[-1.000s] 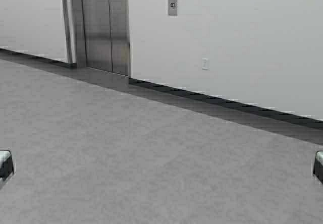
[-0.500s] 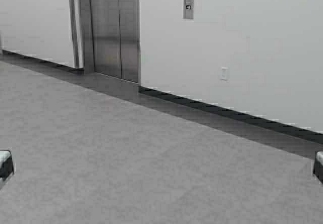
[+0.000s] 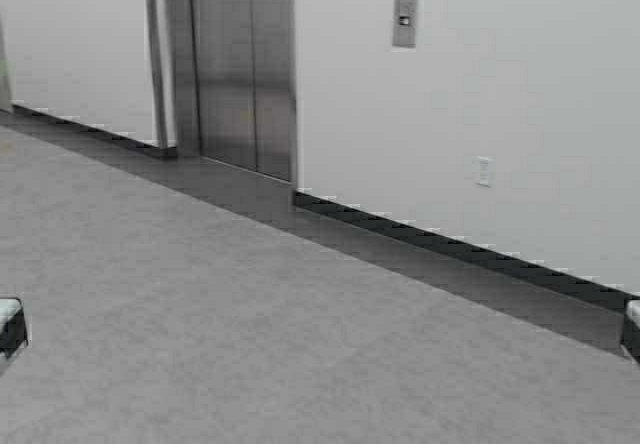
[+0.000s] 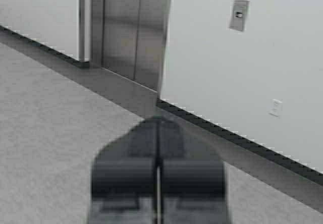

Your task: Navigate to elevator, push the call button, then enter the elevator

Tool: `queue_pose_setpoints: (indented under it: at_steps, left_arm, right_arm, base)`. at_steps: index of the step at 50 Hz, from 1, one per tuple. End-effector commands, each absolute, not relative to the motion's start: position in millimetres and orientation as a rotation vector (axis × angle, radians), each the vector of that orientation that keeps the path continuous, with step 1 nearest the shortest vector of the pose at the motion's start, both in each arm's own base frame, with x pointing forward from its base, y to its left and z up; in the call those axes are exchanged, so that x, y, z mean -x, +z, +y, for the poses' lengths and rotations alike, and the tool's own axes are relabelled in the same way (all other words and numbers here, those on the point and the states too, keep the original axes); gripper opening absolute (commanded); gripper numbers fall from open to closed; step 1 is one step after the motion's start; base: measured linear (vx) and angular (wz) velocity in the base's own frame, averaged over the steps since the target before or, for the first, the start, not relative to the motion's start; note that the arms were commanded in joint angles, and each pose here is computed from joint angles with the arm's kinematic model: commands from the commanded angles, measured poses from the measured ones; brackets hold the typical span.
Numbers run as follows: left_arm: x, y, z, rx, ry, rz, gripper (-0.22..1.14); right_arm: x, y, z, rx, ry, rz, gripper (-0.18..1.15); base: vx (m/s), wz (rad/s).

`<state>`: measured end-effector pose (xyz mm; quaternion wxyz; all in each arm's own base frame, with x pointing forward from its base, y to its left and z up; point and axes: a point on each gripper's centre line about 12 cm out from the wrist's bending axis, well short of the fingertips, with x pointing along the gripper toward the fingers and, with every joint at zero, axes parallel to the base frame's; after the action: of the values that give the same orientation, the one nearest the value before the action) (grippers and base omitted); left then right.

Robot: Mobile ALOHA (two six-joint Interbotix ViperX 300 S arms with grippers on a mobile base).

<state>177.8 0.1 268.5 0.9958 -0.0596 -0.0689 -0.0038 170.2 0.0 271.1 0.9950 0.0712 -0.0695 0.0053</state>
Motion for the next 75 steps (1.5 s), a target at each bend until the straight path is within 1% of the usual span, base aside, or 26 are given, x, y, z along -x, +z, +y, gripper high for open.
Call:
queue_pose_setpoints:
  at_steps: [1,9,18,27,41,50,57,69,75]
  left_arm:
    - [-181,276,0,0.118,-0.008,-0.15,0.02]
    - [-186,272,0,0.121,-0.007,-0.124,0.02]
    - [-186,279,0,0.122,-0.008,-0.149,0.02]
    - [-185,278,0,0.124,-0.008,-0.149,0.02]
    - [-190,276,0,0.115,-0.008,-0.13,0.02]
    - [-191,278,0,0.107,-0.009,-0.133,0.02]
    - [-195,272,0,0.106,-0.008,-0.107,0.02]
    - [-189,279,0,0.109,-0.01,-0.144,0.02]
    - [-186,274,-1,0.112,-0.011,-0.138,0.02]
  right_arm:
    - [-169,280,0,-0.141,0.013,-0.17,0.07]
    - [-169,276,0,-0.135,0.011,-0.161,0.07]
    - [-168,277,0,-0.135,0.012,-0.164,0.07]
    - [-166,269,0,-0.132,0.01,-0.138,0.07]
    - [-161,271,0,-0.133,0.011,-0.158,0.07]
    - [-153,279,0,-0.134,0.015,-0.21,0.07]
    - [-155,277,0,-0.131,0.013,-0.201,0.07]
    - [-155,280,0,-0.133,0.014,-0.207,0.07]
    - [-155,278,0,-0.131,0.014,-0.199,0.07]
  base:
    - [0.73,0.23]
    - [0.74,0.23]
    - [0.71,0.07]
    - [0.7,-0.03]
    - [0.7,-0.08]
    - [0.63,-0.04]
    - [0.64,0.0]
    - [0.61,-0.1]
    - [0.59,-0.17]
